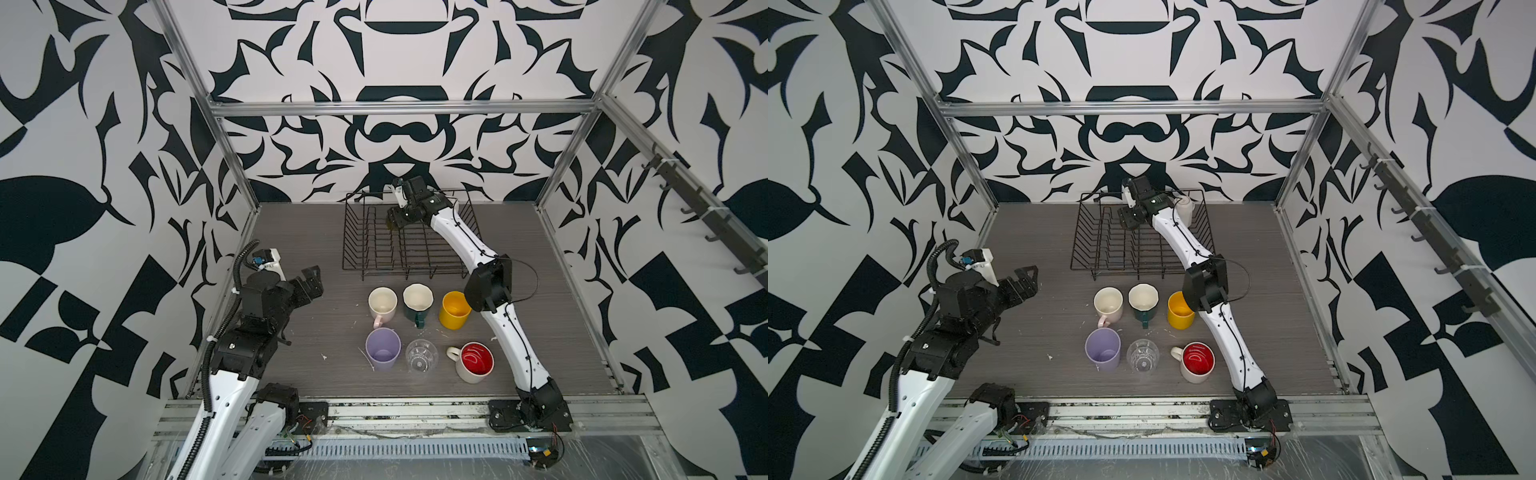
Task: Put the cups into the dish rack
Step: 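Lower the amber glass into the rack beside the white mug with the right gripper, then open the right gripper and raise it from the glass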
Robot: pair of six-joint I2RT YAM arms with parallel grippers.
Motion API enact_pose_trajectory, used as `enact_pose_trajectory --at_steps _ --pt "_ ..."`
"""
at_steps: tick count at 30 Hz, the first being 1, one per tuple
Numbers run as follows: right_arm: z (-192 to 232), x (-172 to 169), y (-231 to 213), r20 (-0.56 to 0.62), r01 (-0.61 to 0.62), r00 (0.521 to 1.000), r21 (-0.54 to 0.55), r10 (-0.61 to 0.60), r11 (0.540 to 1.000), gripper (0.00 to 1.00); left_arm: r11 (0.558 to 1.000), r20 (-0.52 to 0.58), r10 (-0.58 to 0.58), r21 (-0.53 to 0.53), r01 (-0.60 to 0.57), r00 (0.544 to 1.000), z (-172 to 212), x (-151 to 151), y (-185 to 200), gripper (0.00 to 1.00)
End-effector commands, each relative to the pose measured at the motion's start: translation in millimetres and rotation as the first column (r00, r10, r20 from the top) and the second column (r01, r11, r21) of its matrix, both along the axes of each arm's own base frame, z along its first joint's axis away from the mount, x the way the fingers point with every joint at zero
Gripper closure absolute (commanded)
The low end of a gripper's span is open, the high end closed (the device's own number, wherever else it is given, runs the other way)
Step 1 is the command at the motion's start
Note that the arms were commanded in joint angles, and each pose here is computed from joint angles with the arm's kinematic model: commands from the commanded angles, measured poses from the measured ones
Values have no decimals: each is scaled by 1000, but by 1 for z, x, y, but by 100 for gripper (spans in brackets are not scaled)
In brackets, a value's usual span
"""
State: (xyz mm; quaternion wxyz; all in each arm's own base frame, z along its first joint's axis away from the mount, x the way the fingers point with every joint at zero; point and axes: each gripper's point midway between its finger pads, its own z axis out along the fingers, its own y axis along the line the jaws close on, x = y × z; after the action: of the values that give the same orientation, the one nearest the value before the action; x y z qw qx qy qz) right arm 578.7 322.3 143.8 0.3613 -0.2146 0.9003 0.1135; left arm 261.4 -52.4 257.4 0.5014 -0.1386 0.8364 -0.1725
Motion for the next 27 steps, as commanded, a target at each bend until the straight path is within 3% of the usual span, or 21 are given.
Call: enact_pose_trajectory --at_steps 1,27 --pt "29 2 4 51 -10 999 41 8 999 20 1000 -26 22 0 -22 999 -7 -3 4 0" --pt "79 -8 7 97 -23 995 123 11 992 19 999 -32 29 -14 -30 999 -5 -5 5 1"
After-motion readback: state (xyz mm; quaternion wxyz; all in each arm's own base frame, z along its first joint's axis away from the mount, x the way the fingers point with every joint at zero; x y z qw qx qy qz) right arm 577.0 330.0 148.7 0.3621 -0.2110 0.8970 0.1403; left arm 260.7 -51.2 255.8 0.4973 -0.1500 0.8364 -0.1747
